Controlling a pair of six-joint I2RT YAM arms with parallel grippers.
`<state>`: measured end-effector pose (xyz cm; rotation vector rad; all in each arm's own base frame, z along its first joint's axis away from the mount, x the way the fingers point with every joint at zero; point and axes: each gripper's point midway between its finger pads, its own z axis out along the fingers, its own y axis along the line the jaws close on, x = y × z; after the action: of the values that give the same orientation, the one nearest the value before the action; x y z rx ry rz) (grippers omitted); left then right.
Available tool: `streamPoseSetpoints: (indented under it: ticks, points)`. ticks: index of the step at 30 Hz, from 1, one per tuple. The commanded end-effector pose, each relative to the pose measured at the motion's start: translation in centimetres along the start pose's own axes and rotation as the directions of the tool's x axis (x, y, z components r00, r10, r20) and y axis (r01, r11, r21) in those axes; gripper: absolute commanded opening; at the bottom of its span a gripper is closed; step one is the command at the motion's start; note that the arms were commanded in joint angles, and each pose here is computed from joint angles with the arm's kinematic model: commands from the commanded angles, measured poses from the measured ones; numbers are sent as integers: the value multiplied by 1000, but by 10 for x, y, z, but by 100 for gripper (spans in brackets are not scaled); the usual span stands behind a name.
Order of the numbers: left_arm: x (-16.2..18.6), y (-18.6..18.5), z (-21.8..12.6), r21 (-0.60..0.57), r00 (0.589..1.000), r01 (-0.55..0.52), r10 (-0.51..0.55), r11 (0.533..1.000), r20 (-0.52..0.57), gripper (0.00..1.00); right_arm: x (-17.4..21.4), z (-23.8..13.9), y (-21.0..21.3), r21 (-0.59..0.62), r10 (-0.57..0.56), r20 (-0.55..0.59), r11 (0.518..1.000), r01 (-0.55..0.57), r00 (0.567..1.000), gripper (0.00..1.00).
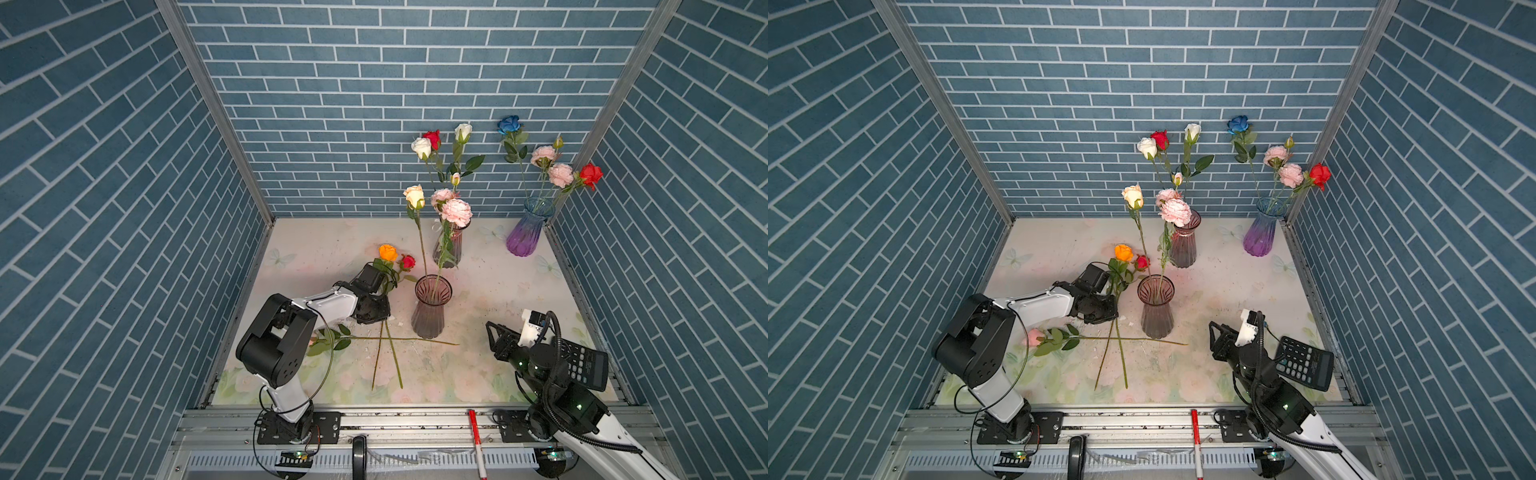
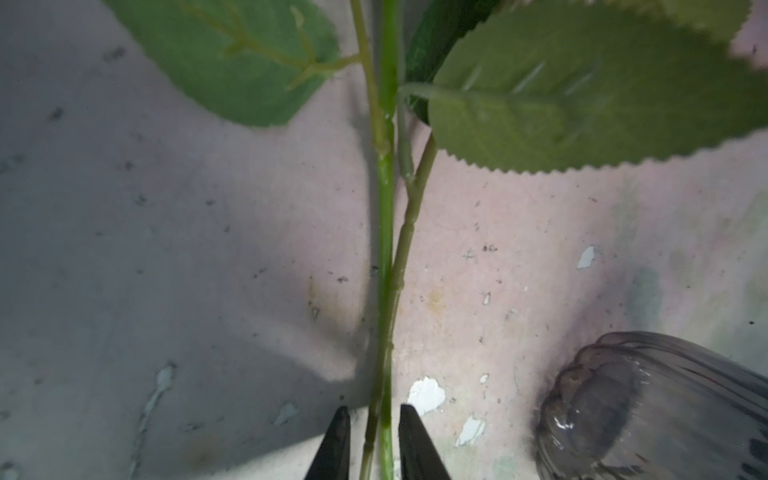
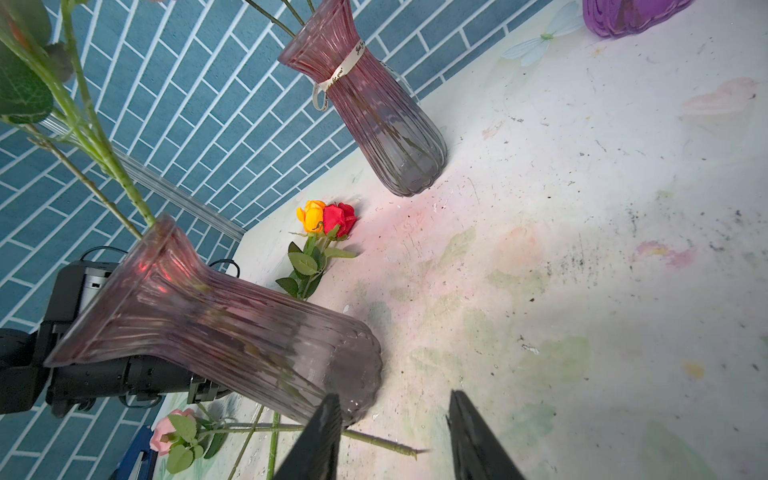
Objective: Arrange the flowers into the vase
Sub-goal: 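Lower the left gripper to the pile and close on the red rose stem, then lift the red rose with the left gripper while the right gripper approaches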
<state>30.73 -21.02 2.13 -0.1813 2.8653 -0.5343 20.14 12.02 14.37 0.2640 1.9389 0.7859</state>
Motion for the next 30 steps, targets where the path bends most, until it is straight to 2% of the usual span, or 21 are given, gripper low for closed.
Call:
streamPoseSetpoints:
  ticks: [1, 6, 10, 16, 20, 26, 30]
  points:
    - [7, 17, 1, -93, 999, 4, -8, 996, -43, 19, -1, 1, 0, -9, 35, 8, 999, -35, 999, 44]
    - [9, 21, 0, -108, 999, -2, -3, 994, -51, 0, 0, 1, -1, -6, 36, 9, 999, -36, 999, 44]
    - [8, 20, -4, -78, 1000, -4, 2, 997, -30, 0, 0, 1, 0, -6, 36, 8, 999, -36, 999, 44]
    - [4, 0, -20, 65, 997, -44, 40, 997, 61, 0, -1, 1, -1, -4, 38, 9, 999, -38, 999, 44]
    - [1, -15, -38, 185, 986, -94, 65, 978, 155, 0, -1, 1, -1, -3, 37, 9, 999, -37, 999, 44]
    - [2, -29, -57, 292, 969, -141, 71, 946, 236, 0, -1, 2, -1, 0, 37, 6, 999, -37, 999, 44]
    - [3, -37, -87, 358, 938, -194, 66, 914, 340, 0, -1, 1, 2, -9, 32, 3, 999, -32, 999, 44]
